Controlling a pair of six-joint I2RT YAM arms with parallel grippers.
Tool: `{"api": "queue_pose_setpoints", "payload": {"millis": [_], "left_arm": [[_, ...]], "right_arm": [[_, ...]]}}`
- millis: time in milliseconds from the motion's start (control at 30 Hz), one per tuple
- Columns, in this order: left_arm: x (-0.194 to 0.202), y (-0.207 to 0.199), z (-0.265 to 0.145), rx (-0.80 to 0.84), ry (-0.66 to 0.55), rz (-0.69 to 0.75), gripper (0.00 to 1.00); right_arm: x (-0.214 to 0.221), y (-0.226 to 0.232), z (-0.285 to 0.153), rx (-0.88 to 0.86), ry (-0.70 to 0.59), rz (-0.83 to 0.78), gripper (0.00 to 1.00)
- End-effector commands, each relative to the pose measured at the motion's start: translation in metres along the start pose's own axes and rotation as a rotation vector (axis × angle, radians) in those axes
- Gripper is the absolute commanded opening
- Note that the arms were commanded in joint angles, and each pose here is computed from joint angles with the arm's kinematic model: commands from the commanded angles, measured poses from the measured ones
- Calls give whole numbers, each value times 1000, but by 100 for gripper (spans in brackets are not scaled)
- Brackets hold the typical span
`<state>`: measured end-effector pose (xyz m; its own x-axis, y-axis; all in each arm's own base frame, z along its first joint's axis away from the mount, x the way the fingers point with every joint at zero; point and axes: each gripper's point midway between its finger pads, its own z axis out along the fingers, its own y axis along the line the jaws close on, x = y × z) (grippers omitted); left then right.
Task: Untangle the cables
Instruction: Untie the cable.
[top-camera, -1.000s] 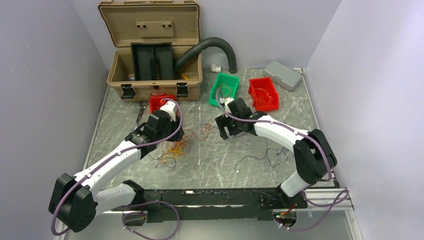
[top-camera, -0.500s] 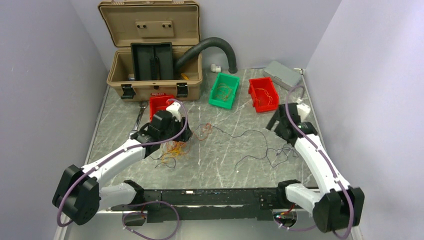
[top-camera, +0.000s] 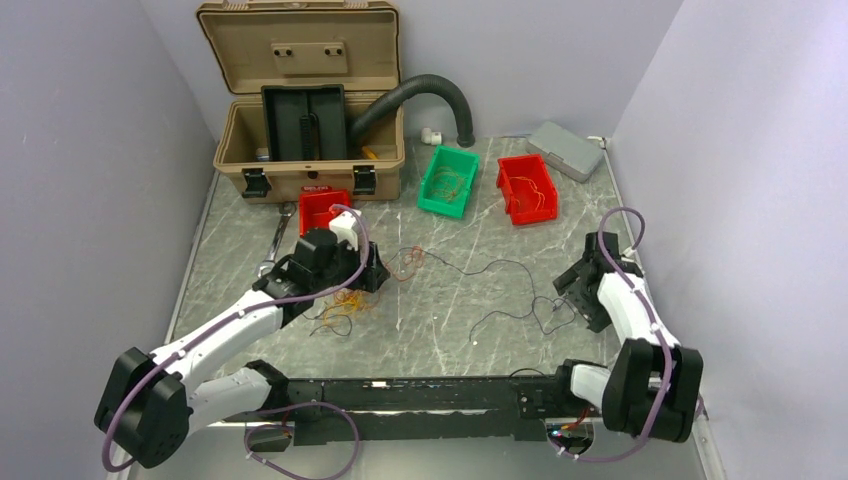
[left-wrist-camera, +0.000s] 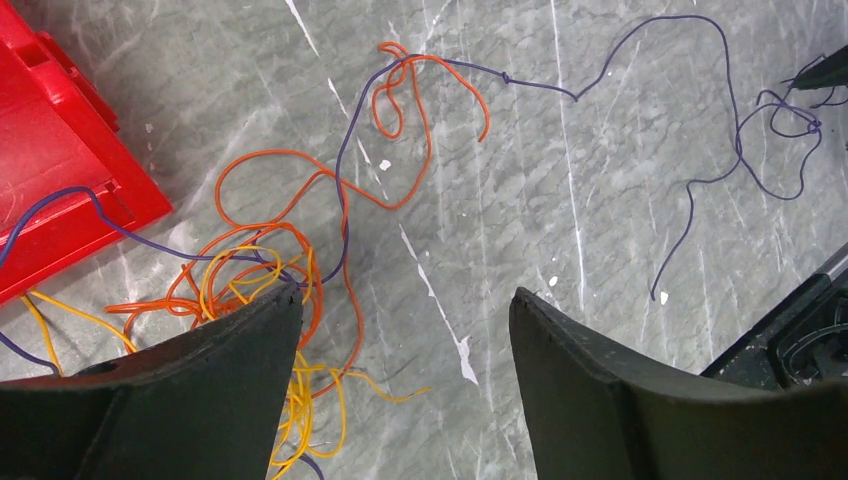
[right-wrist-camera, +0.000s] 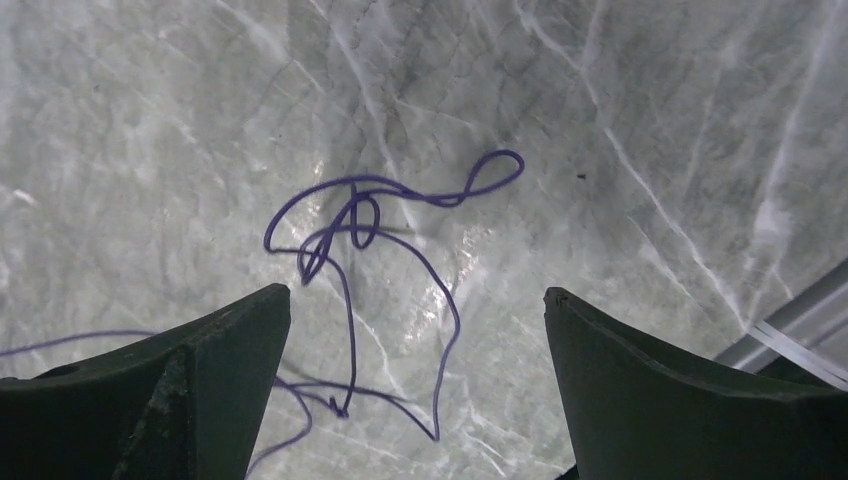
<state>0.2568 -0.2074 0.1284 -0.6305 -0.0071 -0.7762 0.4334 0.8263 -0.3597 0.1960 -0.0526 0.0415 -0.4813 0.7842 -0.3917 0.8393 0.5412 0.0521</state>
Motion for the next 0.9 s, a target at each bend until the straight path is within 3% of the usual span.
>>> {"api": "queue_pose_setpoints", "payload": {"millis": [0,100,133,200,333,400,567,667,733,867], "left_arm": [[-7,-8,-5,39,-37,17,80],[-8,-7,-9,27,-44,20,80],[-8,-6,-10,24,-45,20,81],[-9,-6,-10,22,-46,19,81],[-10,-8,-10,28,-40,15,80],[-9,-8,-9,30,-35,12,80],[-3,-7,0,27,3,-2,79],[-9,-18,-2,60,11,-7,76],[-15,-29,-7,82,-3,5,76],[-25,-46,-14,84,-23,42,77]], "right_arm": [[-6,20,20,-45,-7,57,100],[-6,18,31,-29,-32,90,98],[-9,20,34,-33,-49,100,93],[-13,19,39,-14,-68,119,73],[-25,13,37,47,-106,136,18],[-47,7,20,75,-195,151,3],[-120,0,-67,36,-486,268,0],[-152,24,-137,-172,-602,317,0],[-165,56,-186,-388,-655,271,0],[-176,104,-282,-656,-701,153,0]]}}
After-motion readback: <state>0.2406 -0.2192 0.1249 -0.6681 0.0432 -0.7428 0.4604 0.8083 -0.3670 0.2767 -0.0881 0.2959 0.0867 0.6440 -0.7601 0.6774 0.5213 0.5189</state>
